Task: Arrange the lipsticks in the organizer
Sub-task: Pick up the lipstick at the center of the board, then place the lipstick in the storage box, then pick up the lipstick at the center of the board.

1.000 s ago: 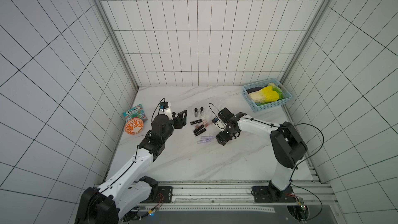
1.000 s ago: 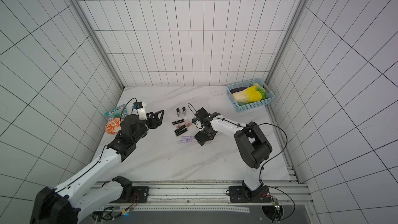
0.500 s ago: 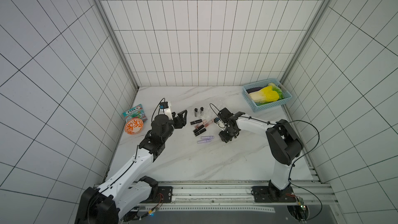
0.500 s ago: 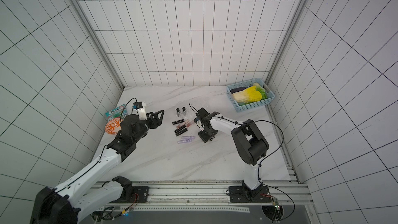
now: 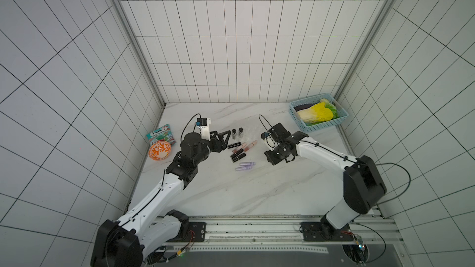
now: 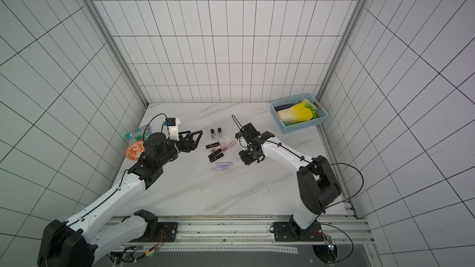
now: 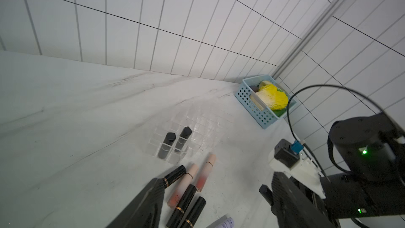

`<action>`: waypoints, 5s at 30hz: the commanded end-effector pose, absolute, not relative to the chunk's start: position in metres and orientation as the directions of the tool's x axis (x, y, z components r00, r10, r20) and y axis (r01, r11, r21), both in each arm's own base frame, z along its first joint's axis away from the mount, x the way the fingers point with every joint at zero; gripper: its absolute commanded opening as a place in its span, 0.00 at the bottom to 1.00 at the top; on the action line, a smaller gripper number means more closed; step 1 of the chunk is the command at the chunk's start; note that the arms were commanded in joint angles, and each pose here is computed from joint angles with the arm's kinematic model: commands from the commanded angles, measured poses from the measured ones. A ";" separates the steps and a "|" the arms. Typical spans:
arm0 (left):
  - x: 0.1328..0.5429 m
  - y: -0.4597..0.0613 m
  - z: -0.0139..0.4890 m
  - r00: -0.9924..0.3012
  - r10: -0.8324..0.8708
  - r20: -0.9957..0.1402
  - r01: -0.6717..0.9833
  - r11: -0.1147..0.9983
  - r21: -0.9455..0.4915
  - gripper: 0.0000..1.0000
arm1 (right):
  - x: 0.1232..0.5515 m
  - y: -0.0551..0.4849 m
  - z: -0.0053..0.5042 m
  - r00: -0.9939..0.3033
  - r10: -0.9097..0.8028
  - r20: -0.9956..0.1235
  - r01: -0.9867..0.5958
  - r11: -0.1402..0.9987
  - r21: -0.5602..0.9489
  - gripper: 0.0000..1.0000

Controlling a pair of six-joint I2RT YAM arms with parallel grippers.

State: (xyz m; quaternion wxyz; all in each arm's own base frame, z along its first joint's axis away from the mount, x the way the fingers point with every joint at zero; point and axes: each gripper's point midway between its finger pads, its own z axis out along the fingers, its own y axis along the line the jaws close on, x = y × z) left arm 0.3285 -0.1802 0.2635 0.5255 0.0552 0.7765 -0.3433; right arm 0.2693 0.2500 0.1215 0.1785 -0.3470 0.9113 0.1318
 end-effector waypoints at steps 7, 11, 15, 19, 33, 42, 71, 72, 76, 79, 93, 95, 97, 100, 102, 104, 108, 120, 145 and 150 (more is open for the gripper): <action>0.271 -0.254 0.326 -0.562 -0.120 -0.819 0.777 0.264 -0.572 0.86 | 0.210 0.276 0.226 -0.648 -0.448 -0.616 -0.754 0.489 0.438 0.24; 0.257 -0.266 0.334 -0.571 -0.090 -0.816 0.800 0.159 -0.578 0.86 | 0.189 0.287 0.256 -0.630 -0.426 -0.649 -0.776 0.357 0.520 0.24; 0.242 -0.284 0.329 -0.571 -0.027 -0.821 0.816 0.090 -0.571 0.79 | 0.183 0.292 0.274 -0.620 -0.387 -0.683 -0.785 0.298 0.543 0.24; 0.231 -0.303 0.316 -0.580 0.061 -0.812 0.814 0.066 -0.577 0.72 | 0.177 0.297 0.289 -0.613 -0.362 -0.702 -0.789 0.236 0.568 0.24; 0.225 -0.315 0.310 -0.578 0.115 -0.808 0.815 0.044 -0.577 0.30 | 0.167 0.305 0.297 -0.604 -0.360 -0.711 -0.792 0.176 0.584 0.25; 0.225 -0.320 0.312 -0.582 0.113 -0.805 0.812 0.023 -0.584 0.04 | 0.166 0.307 0.294 -0.601 -0.372 -0.707 -0.794 0.179 0.581 0.33; 0.482 -0.279 0.218 -0.343 0.086 -0.935 0.437 0.896 -0.078 0.03 | 0.244 0.227 0.262 -0.505 -0.108 -0.856 -0.642 0.710 0.290 0.98; 0.486 -0.281 0.215 -0.346 0.080 -0.935 0.441 0.893 -0.087 0.03 | 0.244 0.228 0.261 -0.507 -0.110 -0.855 -0.643 0.708 0.291 0.98; 0.497 -0.288 0.194 -0.378 0.090 -0.921 0.454 0.885 -0.100 0.03 | 0.245 0.230 0.256 -0.512 -0.120 -0.850 -0.645 0.708 0.289 0.98; 0.499 -0.289 0.179 -0.405 0.094 -0.909 0.449 0.887 -0.108 0.03 | 0.246 0.231 0.255 -0.514 -0.122 -0.849 -0.646 0.706 0.290 0.97; 0.501 -0.290 0.141 -0.474 0.092 -0.876 0.453 0.878 -0.153 0.03 | 0.244 0.234 0.254 -0.523 -0.126 -0.843 -0.654 0.693 0.302 0.93; 0.503 -0.288 0.135 -0.488 0.084 -0.869 0.441 0.882 -0.163 0.03 | 0.243 0.233 0.255 -0.521 -0.125 -0.844 -0.654 0.694 0.301 0.92; 0.504 -0.286 0.130 -0.498 0.083 -0.863 0.437 0.884 -0.167 0.03 | 0.243 0.232 0.255 -0.519 -0.122 -0.846 -0.652 0.696 0.300 0.92; 0.504 -0.285 0.125 -0.504 0.090 -0.859 0.433 0.887 -0.161 0.03 | 0.242 0.232 0.255 -0.519 -0.124 -0.846 -0.654 0.695 0.299 0.92; 0.504 -0.283 0.123 -0.508 0.092 -0.857 0.425 0.891 -0.156 0.04 | 0.242 0.232 0.256 -0.518 -0.124 -0.846 -0.657 0.691 0.301 0.92; 0.505 -0.283 0.120 -0.512 0.098 -0.854 0.422 0.894 -0.151 0.06 | 0.241 0.232 0.257 -0.515 -0.123 -0.848 -0.659 0.689 0.300 0.91; 0.503 -0.286 0.119 -0.512 0.109 -0.852 0.439 0.886 -0.150 0.17 | 0.241 0.232 0.256 -0.517 -0.129 -0.847 -0.660 0.690 0.298 0.91; 0.464 -0.279 0.208 -0.341 0.017 -0.940 0.468 0.870 -0.154 0.80 | 0.246 0.231 0.245 -0.540 -0.210 -0.815 -0.657 0.710 0.253 0.92; 0.357 -0.102 0.226 -0.372 -0.490 -0.788 0.122 0.816 -0.565 0.77 | 0.208 0.343 0.127 -0.524 -0.721 -0.454 -0.850 0.477 0.224 0.66; 0.362 -0.099 0.216 -0.400 -0.502 -0.767 0.111 0.804 -0.584 0.77 | 0.205 0.365 0.112 -0.479 -0.766 -0.430 -0.878 0.428 0.216 0.68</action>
